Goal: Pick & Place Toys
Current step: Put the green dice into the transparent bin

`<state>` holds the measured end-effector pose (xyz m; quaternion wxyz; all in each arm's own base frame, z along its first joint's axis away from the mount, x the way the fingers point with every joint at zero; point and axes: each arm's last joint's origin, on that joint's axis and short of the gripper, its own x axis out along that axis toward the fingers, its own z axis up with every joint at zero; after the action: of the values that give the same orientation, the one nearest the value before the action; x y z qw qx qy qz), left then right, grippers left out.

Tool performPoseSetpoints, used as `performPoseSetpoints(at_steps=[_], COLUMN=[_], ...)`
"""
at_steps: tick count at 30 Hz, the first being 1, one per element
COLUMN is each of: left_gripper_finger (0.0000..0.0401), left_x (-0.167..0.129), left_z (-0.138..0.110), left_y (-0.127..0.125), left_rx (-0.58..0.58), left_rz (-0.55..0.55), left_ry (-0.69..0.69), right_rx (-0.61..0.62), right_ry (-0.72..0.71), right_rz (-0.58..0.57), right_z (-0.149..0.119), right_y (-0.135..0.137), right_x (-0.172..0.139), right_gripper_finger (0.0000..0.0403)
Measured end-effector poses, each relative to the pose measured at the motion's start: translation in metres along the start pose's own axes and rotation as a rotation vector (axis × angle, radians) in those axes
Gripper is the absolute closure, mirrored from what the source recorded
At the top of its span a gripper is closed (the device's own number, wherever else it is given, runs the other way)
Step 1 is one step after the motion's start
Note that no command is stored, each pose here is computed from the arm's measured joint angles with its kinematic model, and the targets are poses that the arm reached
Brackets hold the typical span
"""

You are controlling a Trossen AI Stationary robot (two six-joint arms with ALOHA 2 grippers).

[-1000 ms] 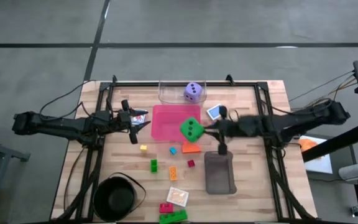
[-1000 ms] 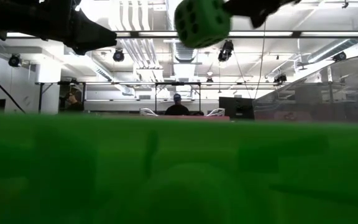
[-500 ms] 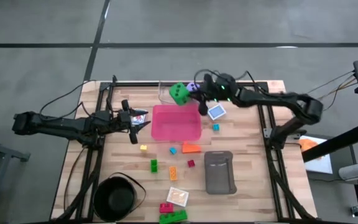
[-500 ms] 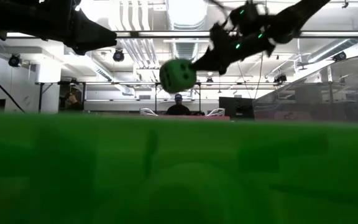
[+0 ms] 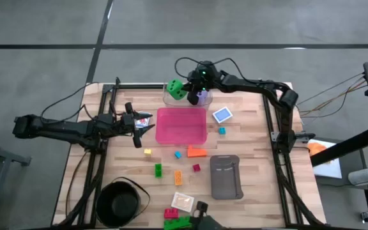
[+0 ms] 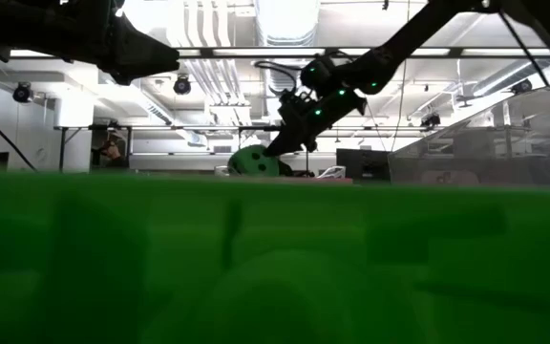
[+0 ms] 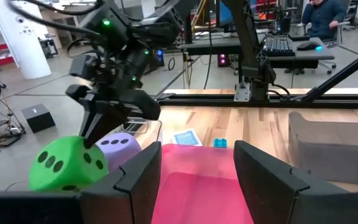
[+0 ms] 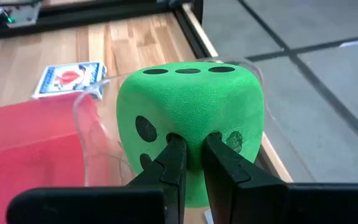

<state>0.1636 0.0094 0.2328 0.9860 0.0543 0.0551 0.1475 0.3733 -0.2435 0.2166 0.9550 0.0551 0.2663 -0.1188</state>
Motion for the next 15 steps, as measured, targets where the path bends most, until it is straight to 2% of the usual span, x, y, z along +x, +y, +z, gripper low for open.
performPoseSetpoints(at_steps=[5, 8, 11, 15], left_gripper_finger=[0.0197, 0.0197, 0.0197, 0.0197], left_x=[0.0, 0.0, 0.0, 0.0], left_z=[0.0, 0.0, 0.0, 0.0], left_y=[0.0, 0.0, 0.0, 0.0], left_rx=[0.0, 0.001, 0.001, 0.002], left_rz=[0.0, 0.0, 0.0, 0.0], left_ry=[0.001, 0.001, 0.001, 0.001], right_rx=[0.0, 0.003, 0.017, 0.026], right_ry=[0.02, 0.004, -0.013, -0.024], right_rz=[0.004, 0.0, -0.014, -0.028], right_z=[0.011, 0.017, 0.023, 0.027], right_y=[-0.005, -0.006, -0.007, -0.006], right_x=[0.011, 0.011, 0.009, 0.003], right_gripper_finger=[0.0366, 0.0348, 0.0305, 0.0227])
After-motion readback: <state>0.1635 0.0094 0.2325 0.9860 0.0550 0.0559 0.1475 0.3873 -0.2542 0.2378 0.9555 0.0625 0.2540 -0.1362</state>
